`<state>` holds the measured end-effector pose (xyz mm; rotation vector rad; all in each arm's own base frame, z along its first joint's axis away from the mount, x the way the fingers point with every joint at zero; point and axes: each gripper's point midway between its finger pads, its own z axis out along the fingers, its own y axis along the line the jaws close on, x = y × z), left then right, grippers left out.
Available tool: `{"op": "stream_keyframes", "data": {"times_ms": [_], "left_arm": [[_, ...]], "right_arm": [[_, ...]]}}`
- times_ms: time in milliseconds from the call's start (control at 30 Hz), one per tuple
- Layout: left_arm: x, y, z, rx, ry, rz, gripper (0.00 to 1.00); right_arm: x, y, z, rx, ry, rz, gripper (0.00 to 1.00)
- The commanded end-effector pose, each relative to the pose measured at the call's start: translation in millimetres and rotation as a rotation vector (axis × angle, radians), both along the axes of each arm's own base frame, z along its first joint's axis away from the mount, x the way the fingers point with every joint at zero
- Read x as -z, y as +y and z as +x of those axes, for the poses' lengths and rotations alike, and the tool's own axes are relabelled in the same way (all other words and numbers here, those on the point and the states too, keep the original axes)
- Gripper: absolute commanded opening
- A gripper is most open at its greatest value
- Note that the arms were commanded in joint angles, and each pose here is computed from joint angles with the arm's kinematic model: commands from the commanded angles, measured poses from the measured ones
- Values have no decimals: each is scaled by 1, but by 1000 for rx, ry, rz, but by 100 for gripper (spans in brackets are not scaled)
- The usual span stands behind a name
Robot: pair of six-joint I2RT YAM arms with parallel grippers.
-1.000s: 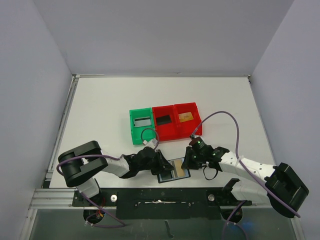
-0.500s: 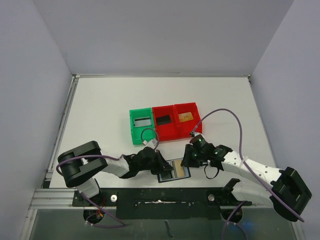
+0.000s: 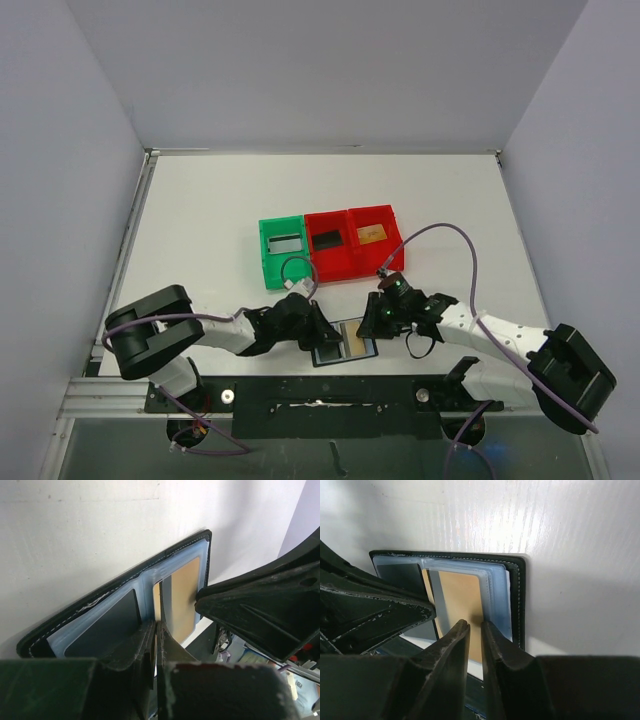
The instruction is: Take the credit cards out of the card holder
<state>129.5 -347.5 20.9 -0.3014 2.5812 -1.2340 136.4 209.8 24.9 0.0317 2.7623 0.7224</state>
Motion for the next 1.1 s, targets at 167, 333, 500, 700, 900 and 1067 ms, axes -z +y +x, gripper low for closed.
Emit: {"op": "stream_keyframes", "data": {"times_ms": [167, 333, 500, 700, 900, 1067], "left_arm": [[-3, 9, 2, 25, -44, 74, 0], [-8, 15, 1, 16, -53, 74, 0], [-9, 24, 2, 2, -62, 91, 0], [-12, 25, 3, 1, -70, 88, 0], [-21, 22, 5, -1, -73, 56, 0], [-25, 22, 7, -9, -78, 41, 0]], "right_arm": [[7, -3, 5, 7, 5, -26, 17], [7, -5, 6, 6, 0, -38, 16], [4, -4, 7, -13, -6, -35, 15], [-26, 12, 25, -30, -101, 36, 18], [-54, 27, 25, -44, -153, 137, 22], [-47, 39, 13, -76, -118, 238, 27]]}}
